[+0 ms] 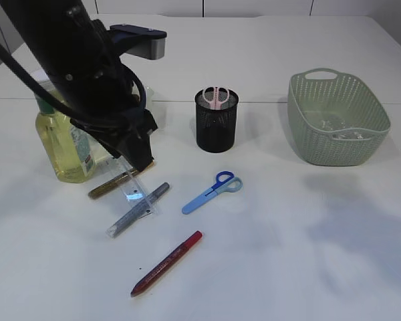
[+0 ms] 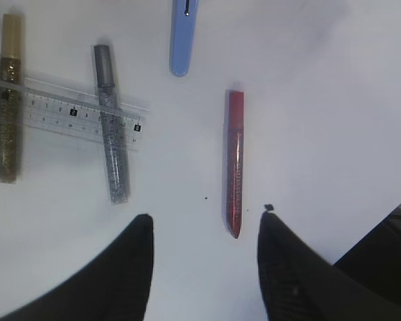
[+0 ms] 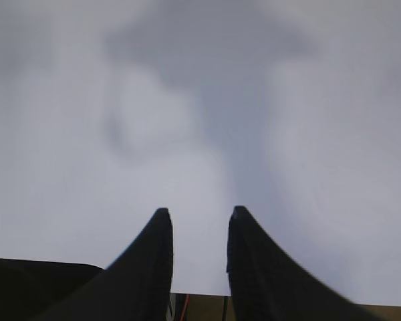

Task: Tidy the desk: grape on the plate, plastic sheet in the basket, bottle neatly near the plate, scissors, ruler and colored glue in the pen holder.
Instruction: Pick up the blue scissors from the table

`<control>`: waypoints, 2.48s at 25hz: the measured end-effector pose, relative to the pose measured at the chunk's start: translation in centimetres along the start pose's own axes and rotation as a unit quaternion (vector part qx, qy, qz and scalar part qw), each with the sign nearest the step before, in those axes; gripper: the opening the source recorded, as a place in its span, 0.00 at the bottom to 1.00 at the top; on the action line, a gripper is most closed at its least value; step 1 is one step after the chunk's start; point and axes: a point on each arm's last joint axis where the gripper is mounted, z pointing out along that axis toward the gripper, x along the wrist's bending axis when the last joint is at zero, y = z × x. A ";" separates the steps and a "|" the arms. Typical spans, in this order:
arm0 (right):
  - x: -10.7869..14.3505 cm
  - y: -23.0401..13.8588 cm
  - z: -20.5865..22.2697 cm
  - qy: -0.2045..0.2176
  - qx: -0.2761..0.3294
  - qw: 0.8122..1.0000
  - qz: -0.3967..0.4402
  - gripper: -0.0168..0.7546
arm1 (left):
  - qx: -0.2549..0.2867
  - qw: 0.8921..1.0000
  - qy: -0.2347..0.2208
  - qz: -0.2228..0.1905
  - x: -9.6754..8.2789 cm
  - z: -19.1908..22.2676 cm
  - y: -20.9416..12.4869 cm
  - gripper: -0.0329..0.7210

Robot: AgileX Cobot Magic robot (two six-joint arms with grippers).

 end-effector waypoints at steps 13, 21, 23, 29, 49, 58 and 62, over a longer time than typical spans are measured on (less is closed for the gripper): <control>1.3 2.3 4.2 0.028 0.044 0.998 -0.046 0.33 | -0.013 1.000 0.003 0.001 0.1 0.3 0.4 0.54; -3.2 3.1 4.6 0.039 0.025 0.998 0.039 0.33 | -0.017 1.000 0.004 0.001 0.1 0.3 0.4 0.54; -4.4 3.1 4.6 0.062 0.022 0.996 0.064 0.33 | -0.017 1.000 0.004 0.001 0.1 0.3 0.4 0.54; -6.2 3.4 5.7 0.109 0.030 0.989 0.096 0.33 | -0.017 1.000 0.001 0.000 0.1 0.6 0.8 0.54; -6.4 4.0 6.2 0.114 0.016 0.986 0.122 0.40 | 0.044 0.998 -0.006 0.051 -1.1 8.6 6.9 0.54; -6.3 3.0 6.2 0.114 0.068 0.985 0.112 0.42 | 0.044 0.996 -0.006 0.075 -0.2 13.6 9.5 0.54; -6.3 2.9 6.1 0.113 0.077 0.985 0.109 0.42 | 0.054 0.995 -0.003 0.080 0.2 15.7 9.8 0.54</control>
